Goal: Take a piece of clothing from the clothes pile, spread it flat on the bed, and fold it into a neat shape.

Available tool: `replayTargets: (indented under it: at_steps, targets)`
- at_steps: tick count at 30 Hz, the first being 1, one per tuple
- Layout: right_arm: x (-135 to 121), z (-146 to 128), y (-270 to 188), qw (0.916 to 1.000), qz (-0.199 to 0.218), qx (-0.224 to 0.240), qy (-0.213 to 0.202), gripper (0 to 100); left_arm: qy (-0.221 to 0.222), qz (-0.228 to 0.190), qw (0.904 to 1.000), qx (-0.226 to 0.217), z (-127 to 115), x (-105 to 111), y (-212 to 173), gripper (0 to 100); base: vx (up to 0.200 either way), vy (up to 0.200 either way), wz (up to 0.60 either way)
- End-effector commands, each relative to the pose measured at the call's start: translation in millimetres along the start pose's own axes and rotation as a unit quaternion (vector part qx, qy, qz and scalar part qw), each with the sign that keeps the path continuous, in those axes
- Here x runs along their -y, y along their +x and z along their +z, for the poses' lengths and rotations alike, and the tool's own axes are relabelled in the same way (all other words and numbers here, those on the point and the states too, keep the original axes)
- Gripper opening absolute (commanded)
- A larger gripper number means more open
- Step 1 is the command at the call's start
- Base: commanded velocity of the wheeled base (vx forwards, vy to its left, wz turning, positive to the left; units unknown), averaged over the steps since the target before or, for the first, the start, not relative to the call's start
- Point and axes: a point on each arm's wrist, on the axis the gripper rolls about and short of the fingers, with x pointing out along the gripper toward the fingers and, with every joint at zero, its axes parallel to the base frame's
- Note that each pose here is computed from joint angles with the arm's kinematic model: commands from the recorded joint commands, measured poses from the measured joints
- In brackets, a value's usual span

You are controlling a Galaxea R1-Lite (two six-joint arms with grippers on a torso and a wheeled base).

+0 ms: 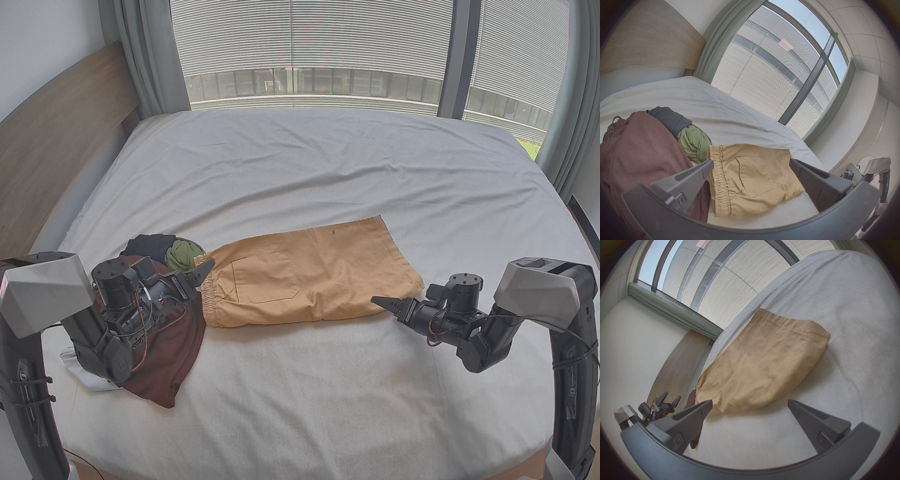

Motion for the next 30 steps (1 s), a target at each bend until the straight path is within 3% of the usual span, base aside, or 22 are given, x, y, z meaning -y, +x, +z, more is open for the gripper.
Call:
replayTargets:
  at_steps: [1,21,30]
  targets:
    - [7.2,1.0,17.2,0.9999,-0.013,0.003,0.001,100,0.0,0.0,1.0,-0.001,-1.2,-0.4,0.3,100,0.0,0.0,0.0]
    - [2.4,-3.2,57.0,0.9995,-0.031,0.003,0.0,100,0.0,0.002,1.0,0.0,-0.7,-3.0,1.5,100,0.0,0.0,0.0]
    - [-8.1,-5.7,79.7,0.9983,-0.015,0.025,0.051,100,-0.002,0.002,1.0,0.003,0.6,-3.8,2.0,100,0.0,0.0,0.0]
